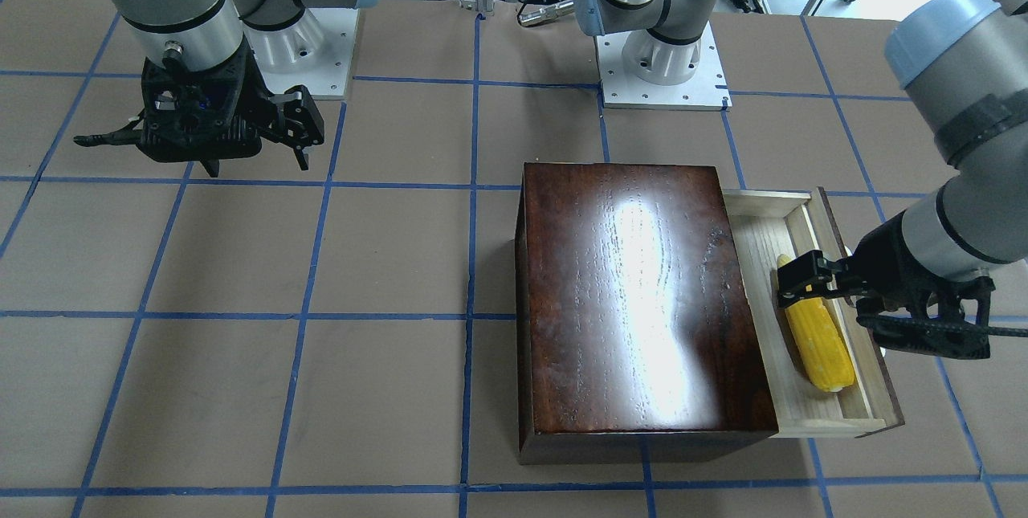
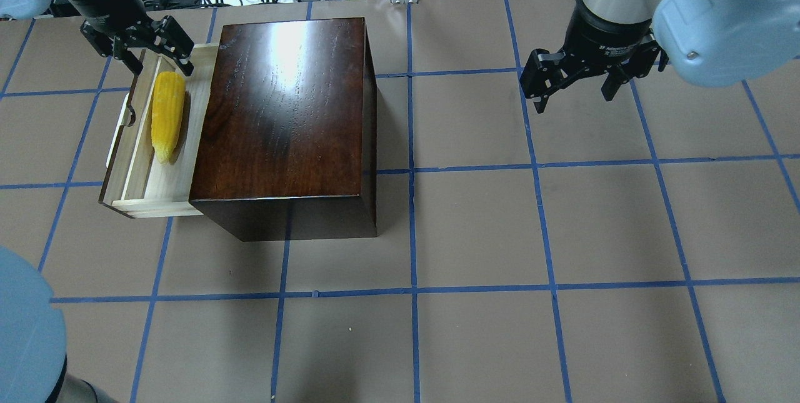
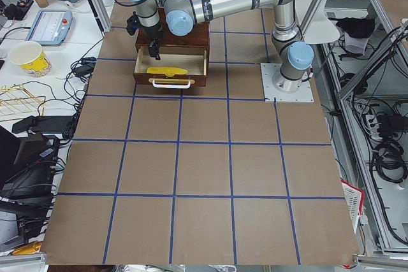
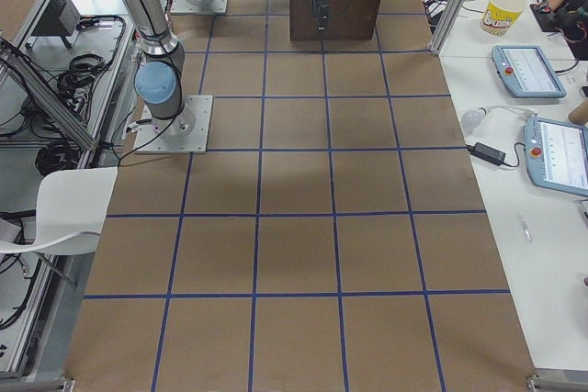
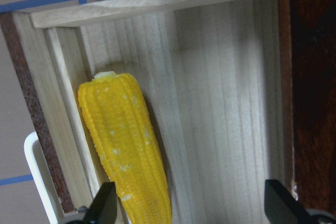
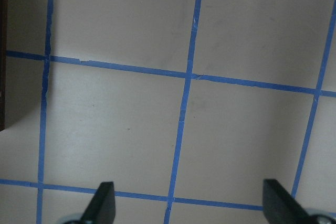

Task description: Open drawer and put corn inside

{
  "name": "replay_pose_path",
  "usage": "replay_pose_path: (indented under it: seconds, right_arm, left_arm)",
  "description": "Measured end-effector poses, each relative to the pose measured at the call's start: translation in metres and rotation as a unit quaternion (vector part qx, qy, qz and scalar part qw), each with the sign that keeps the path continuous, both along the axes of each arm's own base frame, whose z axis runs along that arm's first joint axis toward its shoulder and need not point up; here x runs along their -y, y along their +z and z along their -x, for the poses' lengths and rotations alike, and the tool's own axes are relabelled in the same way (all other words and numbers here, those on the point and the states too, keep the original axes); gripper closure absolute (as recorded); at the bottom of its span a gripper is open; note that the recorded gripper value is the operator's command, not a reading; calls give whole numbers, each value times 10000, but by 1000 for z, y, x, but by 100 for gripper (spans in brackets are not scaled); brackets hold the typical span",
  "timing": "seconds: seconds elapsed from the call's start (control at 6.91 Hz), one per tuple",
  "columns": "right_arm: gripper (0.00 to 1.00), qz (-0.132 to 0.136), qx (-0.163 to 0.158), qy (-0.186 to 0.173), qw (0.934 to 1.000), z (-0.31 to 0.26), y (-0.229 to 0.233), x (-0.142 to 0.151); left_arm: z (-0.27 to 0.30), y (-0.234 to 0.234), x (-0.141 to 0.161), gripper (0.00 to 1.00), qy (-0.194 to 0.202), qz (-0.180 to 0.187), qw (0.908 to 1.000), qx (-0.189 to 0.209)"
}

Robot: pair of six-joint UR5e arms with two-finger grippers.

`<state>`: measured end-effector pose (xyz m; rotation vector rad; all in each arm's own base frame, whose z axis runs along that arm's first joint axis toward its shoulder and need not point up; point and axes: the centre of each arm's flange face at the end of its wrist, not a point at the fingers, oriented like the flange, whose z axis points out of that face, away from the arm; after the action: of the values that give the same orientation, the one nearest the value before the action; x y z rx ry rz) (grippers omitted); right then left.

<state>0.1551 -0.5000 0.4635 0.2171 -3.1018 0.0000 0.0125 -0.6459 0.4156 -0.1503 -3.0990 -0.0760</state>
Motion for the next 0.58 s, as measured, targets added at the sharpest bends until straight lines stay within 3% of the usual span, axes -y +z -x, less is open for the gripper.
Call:
replay_pose_path:
  seconds: [0.58]
  right_arm:
    - [0,0,0,-4,10000,0,0,0]
  left_arm:
    - [94,47,-18,0,711,255,9971,74]
